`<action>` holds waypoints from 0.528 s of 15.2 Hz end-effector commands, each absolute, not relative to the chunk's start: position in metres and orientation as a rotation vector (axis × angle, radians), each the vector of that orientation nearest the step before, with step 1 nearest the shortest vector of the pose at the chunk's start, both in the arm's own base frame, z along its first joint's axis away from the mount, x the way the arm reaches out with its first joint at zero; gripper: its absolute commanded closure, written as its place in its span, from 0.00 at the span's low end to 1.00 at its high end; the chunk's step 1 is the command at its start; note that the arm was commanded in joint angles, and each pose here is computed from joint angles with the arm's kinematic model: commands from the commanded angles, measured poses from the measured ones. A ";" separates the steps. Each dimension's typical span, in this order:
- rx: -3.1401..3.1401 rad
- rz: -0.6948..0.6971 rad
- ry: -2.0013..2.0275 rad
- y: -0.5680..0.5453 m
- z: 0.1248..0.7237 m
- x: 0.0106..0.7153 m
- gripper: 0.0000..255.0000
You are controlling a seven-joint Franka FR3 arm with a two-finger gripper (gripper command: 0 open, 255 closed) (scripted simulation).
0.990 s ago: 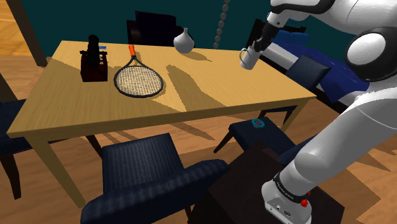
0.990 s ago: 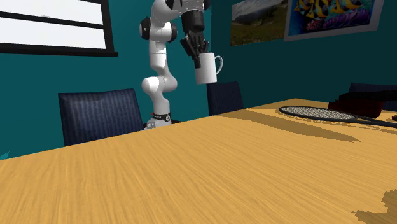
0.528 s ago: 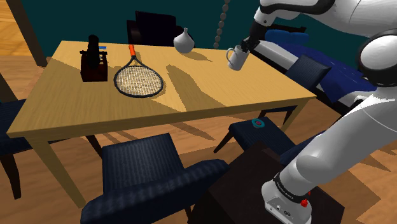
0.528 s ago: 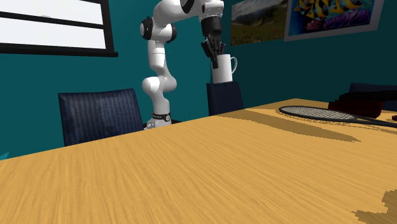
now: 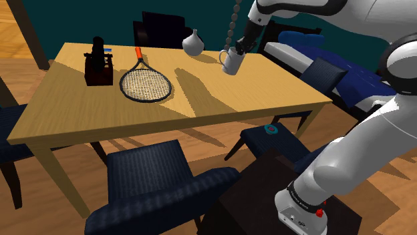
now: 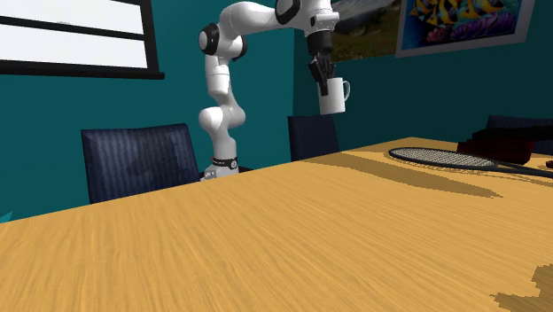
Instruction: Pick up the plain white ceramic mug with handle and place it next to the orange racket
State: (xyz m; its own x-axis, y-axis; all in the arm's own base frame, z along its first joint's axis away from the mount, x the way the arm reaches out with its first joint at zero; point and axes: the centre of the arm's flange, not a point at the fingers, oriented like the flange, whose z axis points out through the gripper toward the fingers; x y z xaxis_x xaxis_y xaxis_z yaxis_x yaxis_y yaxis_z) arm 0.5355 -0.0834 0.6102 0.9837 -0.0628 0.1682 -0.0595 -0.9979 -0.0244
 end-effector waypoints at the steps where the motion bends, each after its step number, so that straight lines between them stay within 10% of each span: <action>1: -3.109 -0.265 0.098 -0.058 0.612 0.542 1.00; 8: -3.109 -0.265 0.098 0.031 0.612 0.565 1.00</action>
